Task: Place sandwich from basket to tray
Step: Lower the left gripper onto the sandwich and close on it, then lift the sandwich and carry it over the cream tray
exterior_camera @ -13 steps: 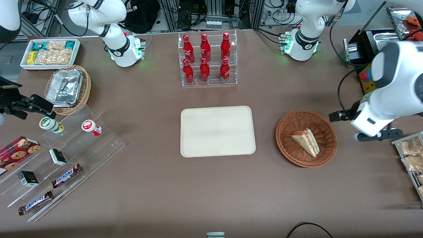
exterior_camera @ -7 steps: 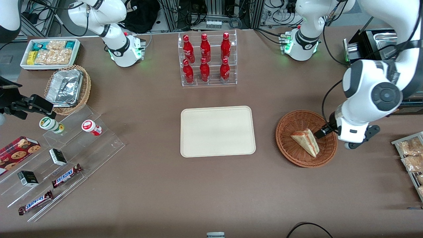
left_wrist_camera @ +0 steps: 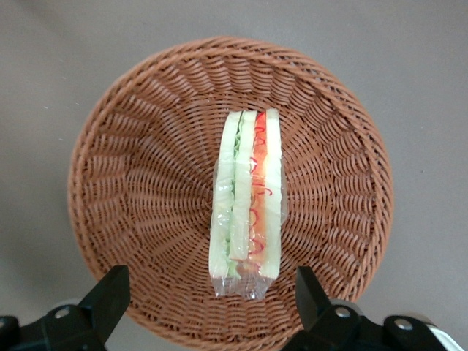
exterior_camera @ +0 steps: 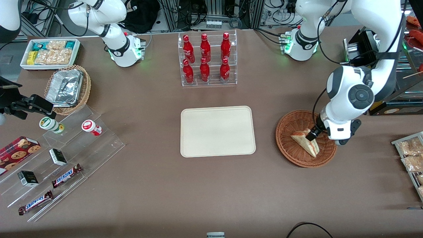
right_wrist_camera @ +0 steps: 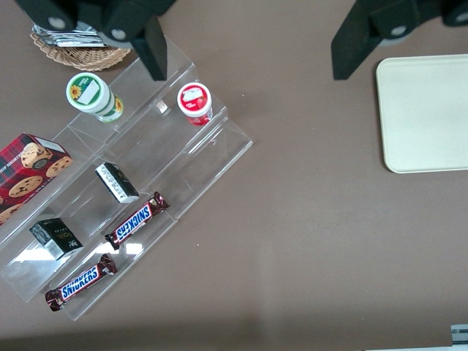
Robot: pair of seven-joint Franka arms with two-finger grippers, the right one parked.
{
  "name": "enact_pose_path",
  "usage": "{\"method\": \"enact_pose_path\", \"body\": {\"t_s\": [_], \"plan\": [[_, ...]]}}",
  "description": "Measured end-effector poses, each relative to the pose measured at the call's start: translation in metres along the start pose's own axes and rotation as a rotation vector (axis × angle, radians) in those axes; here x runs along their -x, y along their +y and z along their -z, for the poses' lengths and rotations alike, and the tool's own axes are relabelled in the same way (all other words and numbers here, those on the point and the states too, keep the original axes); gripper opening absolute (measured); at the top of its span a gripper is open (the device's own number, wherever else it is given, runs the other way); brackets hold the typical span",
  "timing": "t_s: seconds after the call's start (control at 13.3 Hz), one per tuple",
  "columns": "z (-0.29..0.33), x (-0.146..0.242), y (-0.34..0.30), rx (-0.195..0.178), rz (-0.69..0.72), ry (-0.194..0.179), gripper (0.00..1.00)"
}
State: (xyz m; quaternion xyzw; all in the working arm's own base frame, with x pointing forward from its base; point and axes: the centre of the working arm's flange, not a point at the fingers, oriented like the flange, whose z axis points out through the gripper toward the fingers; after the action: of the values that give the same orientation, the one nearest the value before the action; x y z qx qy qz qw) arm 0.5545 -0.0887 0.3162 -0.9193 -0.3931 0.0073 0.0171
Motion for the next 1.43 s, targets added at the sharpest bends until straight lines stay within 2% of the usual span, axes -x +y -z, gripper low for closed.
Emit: {"method": "enact_pose_path", "body": {"t_s": [0.15,0.67,0.82,1.12,1.27,1.35,1.43], "plan": [[-0.016,0.005,-0.004,0.035,0.013,0.016,1.0],[-0.048,0.009,0.002,0.084,0.053,0.017,1.0],[-0.054,0.008,0.005,0.1,0.057,0.02,0.95],[-0.062,0.008,0.006,0.105,0.057,0.016,0.51],[-0.058,0.006,0.008,0.109,0.056,0.02,0.33],[-0.052,0.004,0.011,0.101,0.056,0.017,0.24],[-0.042,0.001,0.014,0.08,0.056,0.01,0.2]]}}
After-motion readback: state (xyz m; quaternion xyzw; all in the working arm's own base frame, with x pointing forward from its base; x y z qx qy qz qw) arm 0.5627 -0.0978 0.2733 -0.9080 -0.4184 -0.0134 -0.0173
